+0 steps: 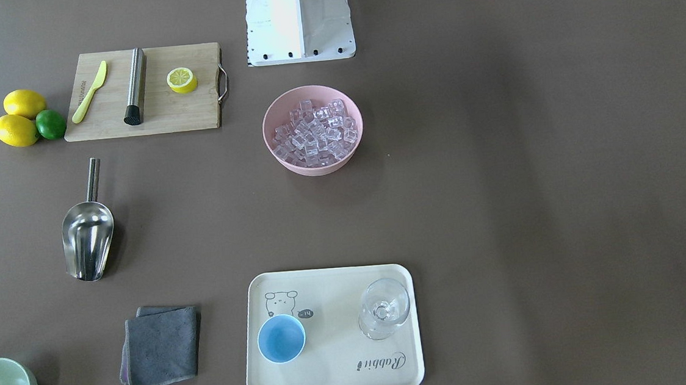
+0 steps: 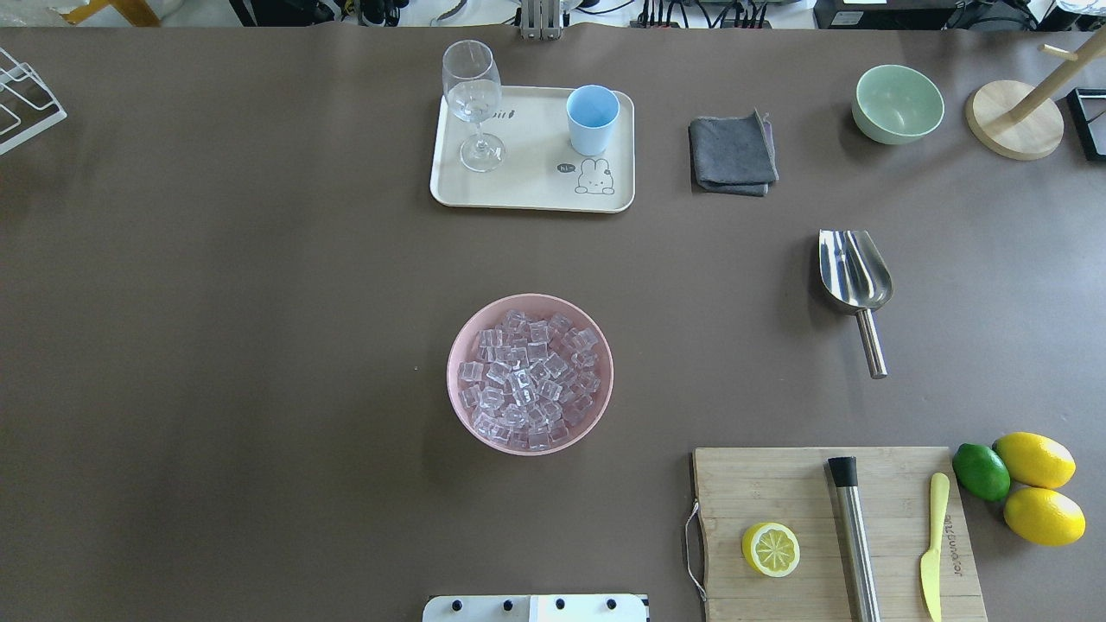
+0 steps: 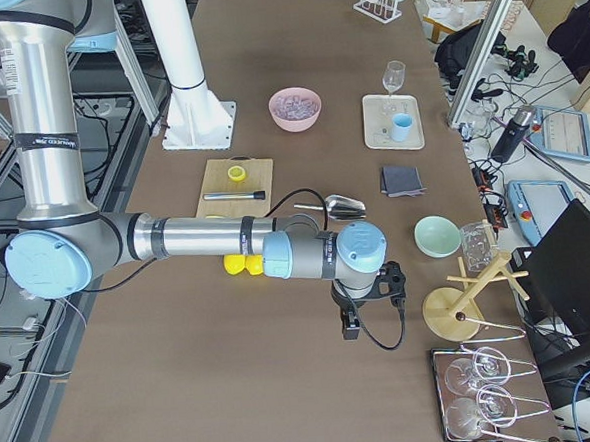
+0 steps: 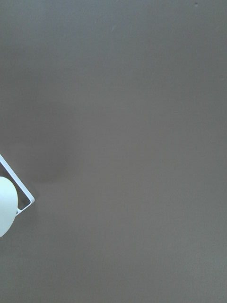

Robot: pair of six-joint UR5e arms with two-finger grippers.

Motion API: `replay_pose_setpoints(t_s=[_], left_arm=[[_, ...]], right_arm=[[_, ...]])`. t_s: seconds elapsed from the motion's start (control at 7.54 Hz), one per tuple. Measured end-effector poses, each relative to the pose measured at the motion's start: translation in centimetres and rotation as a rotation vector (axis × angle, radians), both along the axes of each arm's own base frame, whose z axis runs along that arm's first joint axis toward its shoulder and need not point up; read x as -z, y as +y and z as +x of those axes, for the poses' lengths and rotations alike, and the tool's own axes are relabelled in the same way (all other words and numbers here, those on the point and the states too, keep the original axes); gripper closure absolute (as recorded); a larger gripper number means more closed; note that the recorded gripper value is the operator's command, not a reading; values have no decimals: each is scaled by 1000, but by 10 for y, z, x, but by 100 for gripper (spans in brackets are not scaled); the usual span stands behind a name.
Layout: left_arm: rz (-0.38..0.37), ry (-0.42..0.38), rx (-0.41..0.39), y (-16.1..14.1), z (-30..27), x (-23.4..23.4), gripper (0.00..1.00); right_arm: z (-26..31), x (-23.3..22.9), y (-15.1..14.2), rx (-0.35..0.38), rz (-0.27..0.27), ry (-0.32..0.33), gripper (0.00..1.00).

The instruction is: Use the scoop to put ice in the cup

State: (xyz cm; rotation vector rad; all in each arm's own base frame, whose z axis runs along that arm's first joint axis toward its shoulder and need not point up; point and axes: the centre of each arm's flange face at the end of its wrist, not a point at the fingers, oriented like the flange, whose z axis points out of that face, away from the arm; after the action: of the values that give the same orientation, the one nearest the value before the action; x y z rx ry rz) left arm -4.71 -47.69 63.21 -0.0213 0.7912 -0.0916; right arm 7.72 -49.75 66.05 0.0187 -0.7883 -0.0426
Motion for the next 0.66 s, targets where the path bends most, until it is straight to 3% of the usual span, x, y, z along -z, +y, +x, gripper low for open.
replay_pose_setpoints(t_s=[0.27, 0.66], left_arm=[[3, 3, -16, -1, 8, 1, 2], [29, 7, -107, -14, 53, 12, 2]], right_arm=[[-1, 0, 1, 1, 1, -9, 0], [-19, 8, -2, 35, 17, -9, 0]])
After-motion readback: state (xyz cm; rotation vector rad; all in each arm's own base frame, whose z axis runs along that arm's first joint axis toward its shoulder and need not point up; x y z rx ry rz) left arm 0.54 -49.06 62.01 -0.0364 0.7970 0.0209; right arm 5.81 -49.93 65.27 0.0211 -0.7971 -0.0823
